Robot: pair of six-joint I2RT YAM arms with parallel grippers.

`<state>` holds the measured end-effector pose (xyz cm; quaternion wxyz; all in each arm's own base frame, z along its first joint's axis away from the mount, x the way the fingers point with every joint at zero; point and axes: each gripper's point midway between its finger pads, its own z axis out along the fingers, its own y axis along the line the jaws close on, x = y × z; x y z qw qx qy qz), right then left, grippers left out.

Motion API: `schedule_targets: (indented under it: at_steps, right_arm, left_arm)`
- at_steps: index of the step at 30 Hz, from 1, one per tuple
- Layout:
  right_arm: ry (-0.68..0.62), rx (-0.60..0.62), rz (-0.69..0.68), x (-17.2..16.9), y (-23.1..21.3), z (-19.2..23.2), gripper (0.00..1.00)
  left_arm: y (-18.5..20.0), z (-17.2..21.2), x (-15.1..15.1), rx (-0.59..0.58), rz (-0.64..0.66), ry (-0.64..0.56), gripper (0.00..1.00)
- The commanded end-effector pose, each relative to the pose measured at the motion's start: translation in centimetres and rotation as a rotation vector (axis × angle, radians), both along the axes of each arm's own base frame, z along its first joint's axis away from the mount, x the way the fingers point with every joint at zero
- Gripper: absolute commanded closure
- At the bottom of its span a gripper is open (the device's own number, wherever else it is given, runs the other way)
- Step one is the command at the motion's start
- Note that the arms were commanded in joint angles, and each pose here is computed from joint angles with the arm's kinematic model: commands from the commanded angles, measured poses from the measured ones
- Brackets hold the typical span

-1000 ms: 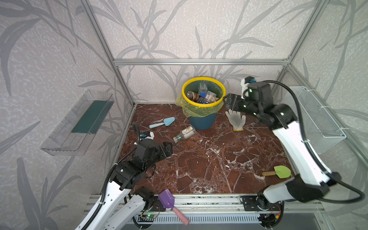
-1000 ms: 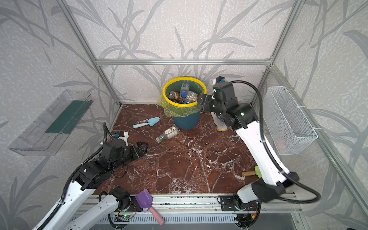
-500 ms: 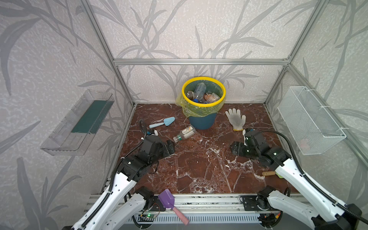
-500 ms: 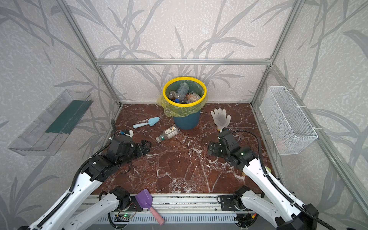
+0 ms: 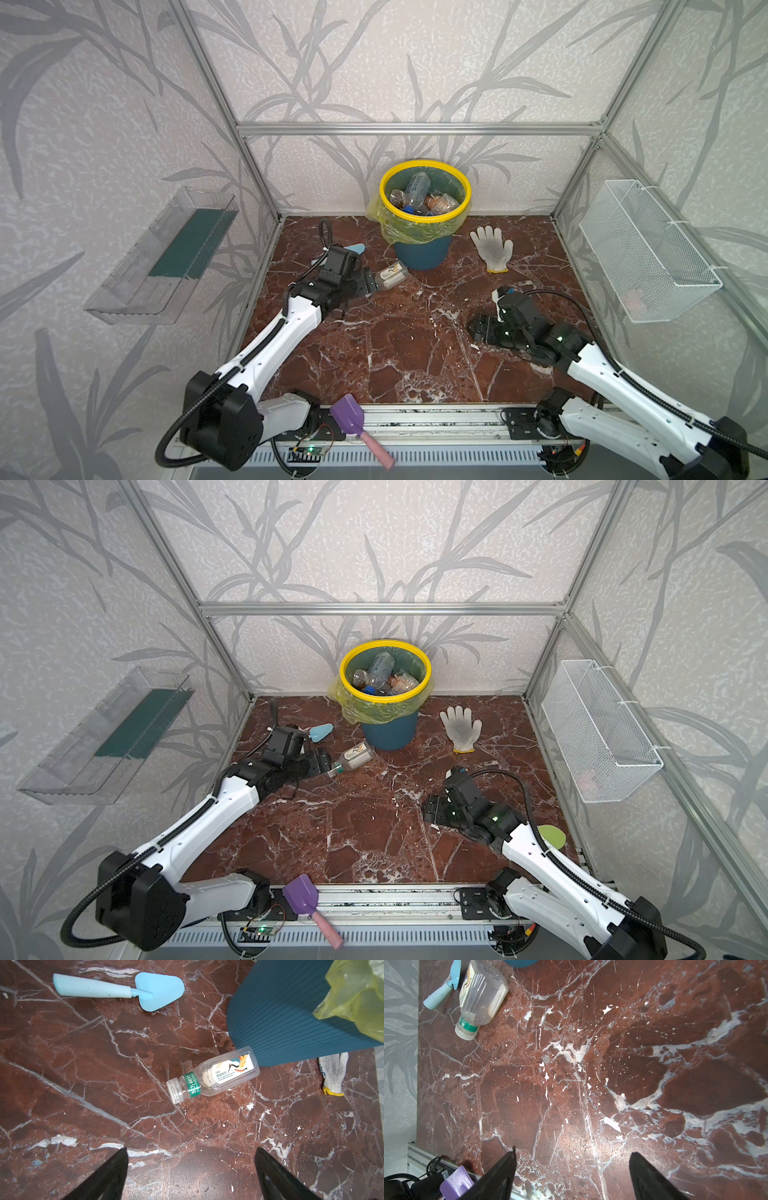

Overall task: Throw the plastic bottles in the bin
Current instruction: 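Withdraw the right gripper toward the front while the left gripper reaches toward the green-label bottle, then lower the left gripper onto the green-label bottle and close on it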

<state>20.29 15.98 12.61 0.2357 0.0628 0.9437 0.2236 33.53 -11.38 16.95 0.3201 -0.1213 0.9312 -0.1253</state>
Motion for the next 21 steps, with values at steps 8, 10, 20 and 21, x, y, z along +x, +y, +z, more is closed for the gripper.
schedule_targets:
  at_steps: [8,10,20,21]
  right_arm:
    - [-0.004,0.039,-0.015,-0.3,0.3,-0.9,0.16]
    - [0.003,0.043,-0.013,-0.4,0.3,-1.1,0.16]
    - [0.029,0.062,-0.021,-1.1,0.2,-1.8,0.16]
    - [0.028,0.061,-0.026,-1.2,0.1,-1.9,0.16]
  left_arm:
    - [-1.9,-1.9,4.5,0.051,-0.101,0.056,0.08]
    - [-2.4,-2.3,5.0,0.046,-0.115,0.068,0.11]
    - [-4.5,-5.1,5.9,-0.018,-0.170,0.142,0.13]
    - [-4.6,-5.3,6.0,-0.017,-0.173,0.145,0.13]
